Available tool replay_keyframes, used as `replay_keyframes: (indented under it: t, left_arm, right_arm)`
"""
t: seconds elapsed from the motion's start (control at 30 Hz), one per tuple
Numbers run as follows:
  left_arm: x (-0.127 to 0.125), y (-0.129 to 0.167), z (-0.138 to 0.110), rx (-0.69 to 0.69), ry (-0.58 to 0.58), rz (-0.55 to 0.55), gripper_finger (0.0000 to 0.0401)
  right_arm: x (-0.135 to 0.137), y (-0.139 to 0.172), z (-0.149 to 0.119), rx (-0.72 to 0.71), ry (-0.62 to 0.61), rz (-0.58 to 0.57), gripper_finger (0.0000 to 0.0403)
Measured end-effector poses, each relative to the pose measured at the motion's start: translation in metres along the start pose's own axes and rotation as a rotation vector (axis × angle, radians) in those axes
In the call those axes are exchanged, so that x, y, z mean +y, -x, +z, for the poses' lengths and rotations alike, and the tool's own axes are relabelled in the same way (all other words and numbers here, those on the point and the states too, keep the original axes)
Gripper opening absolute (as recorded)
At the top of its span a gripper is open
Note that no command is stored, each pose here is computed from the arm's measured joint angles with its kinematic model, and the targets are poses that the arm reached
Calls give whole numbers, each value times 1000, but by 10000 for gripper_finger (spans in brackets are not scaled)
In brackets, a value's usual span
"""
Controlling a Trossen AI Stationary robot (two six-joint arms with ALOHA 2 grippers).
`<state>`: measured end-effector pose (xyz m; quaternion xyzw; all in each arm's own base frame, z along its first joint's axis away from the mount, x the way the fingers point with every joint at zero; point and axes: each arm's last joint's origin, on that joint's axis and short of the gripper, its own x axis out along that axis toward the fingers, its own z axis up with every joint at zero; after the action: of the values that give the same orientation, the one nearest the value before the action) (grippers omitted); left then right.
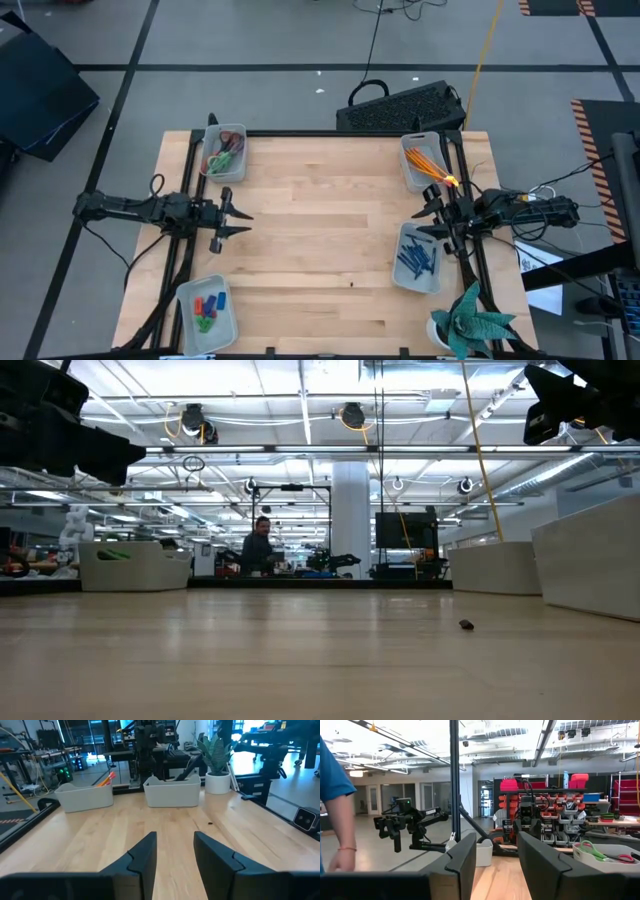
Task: Sort crayons/erasers/pens/pencils in bins
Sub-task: Return to Home Position
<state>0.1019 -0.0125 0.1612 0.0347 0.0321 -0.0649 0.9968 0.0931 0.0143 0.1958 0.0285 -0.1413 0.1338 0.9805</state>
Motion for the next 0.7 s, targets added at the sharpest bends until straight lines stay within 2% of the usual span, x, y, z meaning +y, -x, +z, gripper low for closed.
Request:
replay_keyframes:
  t: [0.7]
  left_arm:
    - [0,0,0,0,0,1,134]
  right_arm:
    - [1,0,0,2,0,24,135]
